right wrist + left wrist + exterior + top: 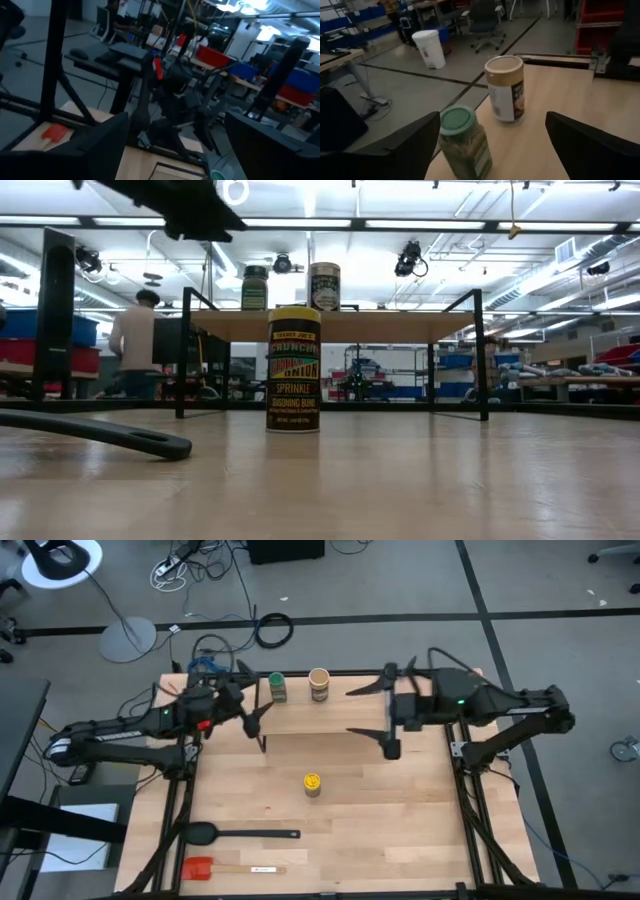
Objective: Shelf spices
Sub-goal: Remove the green seasoning bottle from the shelf
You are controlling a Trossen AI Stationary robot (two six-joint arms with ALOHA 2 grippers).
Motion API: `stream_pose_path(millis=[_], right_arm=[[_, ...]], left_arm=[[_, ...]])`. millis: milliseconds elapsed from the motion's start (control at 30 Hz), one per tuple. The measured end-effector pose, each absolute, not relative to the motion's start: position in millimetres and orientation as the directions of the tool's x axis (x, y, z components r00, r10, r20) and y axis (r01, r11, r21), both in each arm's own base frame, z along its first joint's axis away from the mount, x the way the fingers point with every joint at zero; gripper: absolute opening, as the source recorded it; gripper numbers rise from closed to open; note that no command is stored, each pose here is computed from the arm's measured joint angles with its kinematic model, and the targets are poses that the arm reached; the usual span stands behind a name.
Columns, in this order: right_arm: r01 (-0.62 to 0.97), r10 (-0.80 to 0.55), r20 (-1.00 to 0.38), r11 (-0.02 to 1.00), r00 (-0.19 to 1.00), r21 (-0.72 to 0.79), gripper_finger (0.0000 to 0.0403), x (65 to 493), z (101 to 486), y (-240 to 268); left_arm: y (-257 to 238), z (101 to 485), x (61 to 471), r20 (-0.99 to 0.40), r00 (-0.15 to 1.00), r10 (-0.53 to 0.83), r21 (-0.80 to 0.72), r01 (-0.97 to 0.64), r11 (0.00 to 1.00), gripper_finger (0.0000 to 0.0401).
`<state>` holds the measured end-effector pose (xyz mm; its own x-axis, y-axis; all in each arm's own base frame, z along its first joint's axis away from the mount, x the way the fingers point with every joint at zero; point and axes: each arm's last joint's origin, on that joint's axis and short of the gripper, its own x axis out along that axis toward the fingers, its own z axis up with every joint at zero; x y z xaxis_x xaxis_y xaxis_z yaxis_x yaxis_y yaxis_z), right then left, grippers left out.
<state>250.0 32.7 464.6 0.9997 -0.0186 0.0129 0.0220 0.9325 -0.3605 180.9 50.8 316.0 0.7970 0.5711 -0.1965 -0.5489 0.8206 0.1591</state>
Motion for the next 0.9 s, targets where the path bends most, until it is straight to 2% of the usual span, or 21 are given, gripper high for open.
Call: stream_pose_path(millis=[233,533,733,900], right_arm=[[0.006,-0.004,0.007,0.931,1.0,-0.366,0.0319,239,467,41],[0.029,-0.07,-0.081,0.903,0.994,-0.429,0.0318,247,455,47],[0.031,-0.071,-0.077,0.903,0.994,-0.429,0.0318,248,455,48],[0.038,-0.073,-0.065,0.904,0.995,-0.426,0.0318,247,456,47]], left_arm=[[77,305,198,-0.315,0.704,0.636,0.165,-0.619,0.768,0.037],[94,296,202,-0.354,0.691,0.63,0.09,-0.646,0.758,0.037],[105,289,205,-0.381,0.659,0.648,0.098,-0.669,0.737,0.037],[115,278,215,-0.41,0.669,0.62,0.083,-0.649,0.756,0.037]])
